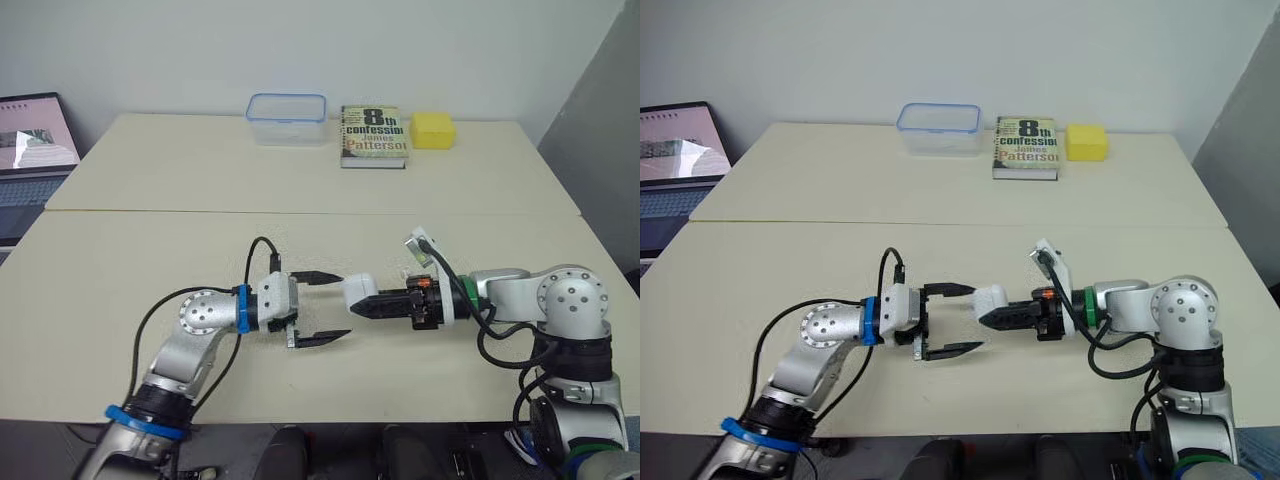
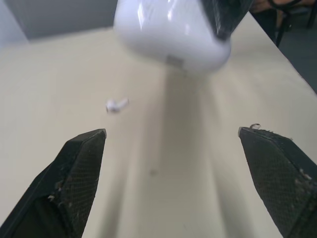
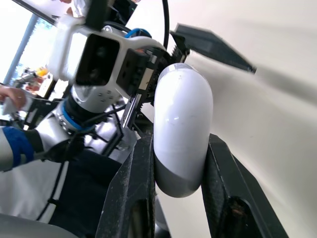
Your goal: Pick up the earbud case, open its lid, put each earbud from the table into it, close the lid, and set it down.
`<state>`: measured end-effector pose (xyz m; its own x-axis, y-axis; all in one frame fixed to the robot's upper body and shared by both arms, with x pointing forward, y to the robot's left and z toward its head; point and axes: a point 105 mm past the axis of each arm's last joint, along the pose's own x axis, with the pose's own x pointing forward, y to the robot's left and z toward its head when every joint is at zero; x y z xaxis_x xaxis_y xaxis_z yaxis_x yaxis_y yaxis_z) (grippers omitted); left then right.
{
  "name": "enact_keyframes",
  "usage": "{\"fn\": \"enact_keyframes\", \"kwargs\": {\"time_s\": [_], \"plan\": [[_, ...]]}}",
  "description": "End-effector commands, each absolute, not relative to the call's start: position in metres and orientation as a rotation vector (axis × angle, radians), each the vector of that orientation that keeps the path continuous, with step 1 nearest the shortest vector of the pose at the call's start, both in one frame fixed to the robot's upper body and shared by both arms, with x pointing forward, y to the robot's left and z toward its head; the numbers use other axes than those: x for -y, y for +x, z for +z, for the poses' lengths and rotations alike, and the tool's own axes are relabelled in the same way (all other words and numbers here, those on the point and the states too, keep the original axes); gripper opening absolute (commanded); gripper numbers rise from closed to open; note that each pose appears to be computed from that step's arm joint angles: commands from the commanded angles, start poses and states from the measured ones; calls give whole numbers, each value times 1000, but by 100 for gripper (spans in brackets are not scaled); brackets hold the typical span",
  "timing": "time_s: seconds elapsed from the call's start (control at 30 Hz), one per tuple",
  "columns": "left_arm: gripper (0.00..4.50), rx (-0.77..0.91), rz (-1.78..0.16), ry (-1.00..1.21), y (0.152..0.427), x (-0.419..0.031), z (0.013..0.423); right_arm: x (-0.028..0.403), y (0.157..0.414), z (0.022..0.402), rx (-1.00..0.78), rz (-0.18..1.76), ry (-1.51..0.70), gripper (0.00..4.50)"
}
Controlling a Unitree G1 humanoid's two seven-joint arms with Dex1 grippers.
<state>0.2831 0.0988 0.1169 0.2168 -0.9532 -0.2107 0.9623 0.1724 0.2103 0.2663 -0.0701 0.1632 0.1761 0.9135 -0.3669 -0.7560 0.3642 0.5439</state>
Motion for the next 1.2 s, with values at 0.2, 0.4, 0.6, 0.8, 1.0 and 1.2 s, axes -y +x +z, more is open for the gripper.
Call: {"fn": "enact_keyframes", "kwargs": {"time_s": [0.2,0.4,0.6,0.8,1.0,1.2], "plan": [[450,-234,-1422,245,272,-74,154,82,269,164,-509,1242,-496,82],[450,-205,-1464,363,269,-53,157,78,268,157,-449,1295,-667,82],[450,-185,-1476,417,273,-48,155,74,266,158,-425,1325,-695,82],[450,-177,-1484,443,275,-48,153,72,264,159,-416,1341,-713,82],[450,-169,-1496,434,273,-46,153,68,265,166,-405,1355,-718,82],[295,-167,-1506,442,274,-45,151,65,263,170,-399,1370,-725,82]]}}
